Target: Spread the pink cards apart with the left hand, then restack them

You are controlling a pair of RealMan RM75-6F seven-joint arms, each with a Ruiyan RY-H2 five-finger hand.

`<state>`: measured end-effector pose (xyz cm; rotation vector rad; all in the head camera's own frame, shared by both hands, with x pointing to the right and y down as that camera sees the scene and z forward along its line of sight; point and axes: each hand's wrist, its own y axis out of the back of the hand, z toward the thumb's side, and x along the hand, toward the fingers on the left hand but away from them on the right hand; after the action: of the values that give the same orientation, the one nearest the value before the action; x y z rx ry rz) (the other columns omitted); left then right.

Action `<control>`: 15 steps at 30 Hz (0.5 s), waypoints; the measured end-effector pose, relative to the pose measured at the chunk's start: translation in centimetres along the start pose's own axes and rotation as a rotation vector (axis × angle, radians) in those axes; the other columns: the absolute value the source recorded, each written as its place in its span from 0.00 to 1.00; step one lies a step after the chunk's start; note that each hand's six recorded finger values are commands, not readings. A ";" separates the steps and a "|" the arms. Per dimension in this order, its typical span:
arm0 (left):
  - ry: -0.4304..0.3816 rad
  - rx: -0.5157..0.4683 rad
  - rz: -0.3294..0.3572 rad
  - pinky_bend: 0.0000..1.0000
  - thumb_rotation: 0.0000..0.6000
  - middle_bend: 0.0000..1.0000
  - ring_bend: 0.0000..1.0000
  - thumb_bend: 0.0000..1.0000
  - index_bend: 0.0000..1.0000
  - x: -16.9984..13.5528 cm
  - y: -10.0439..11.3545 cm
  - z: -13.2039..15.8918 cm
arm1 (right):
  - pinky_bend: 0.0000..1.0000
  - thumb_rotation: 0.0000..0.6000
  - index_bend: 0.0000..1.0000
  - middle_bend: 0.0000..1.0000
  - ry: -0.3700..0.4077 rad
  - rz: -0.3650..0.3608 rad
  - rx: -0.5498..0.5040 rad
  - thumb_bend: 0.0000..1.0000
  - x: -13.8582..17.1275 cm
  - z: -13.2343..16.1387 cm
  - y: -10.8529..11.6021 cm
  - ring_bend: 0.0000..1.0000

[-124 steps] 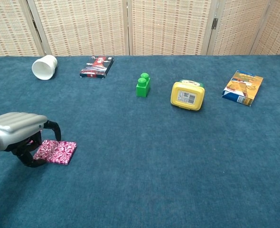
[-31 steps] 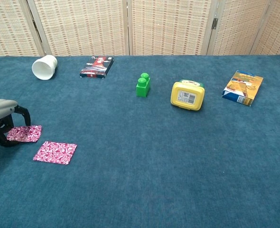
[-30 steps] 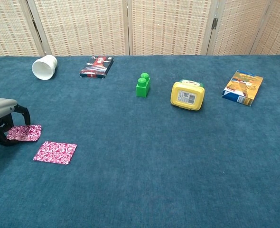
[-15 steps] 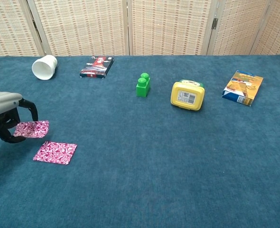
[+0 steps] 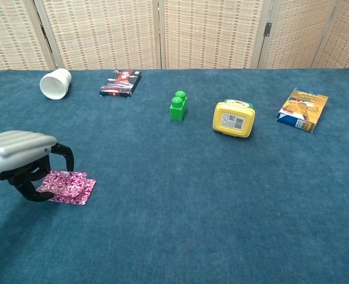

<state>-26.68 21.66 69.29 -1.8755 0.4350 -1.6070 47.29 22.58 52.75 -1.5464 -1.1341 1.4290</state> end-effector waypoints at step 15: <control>0.004 0.018 0.005 1.00 1.00 0.94 0.89 0.32 0.36 0.4 -0.1 1.2 | 0.14 1.00 0.05 0.27 -0.006 0.004 -0.002 0.33 0.0 -0.3 -0.1 0.12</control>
<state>-25.42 21.80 69.57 -1.8570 0.4256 -1.6070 47.57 22.62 52.91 -1.5472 -1.1367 1.4368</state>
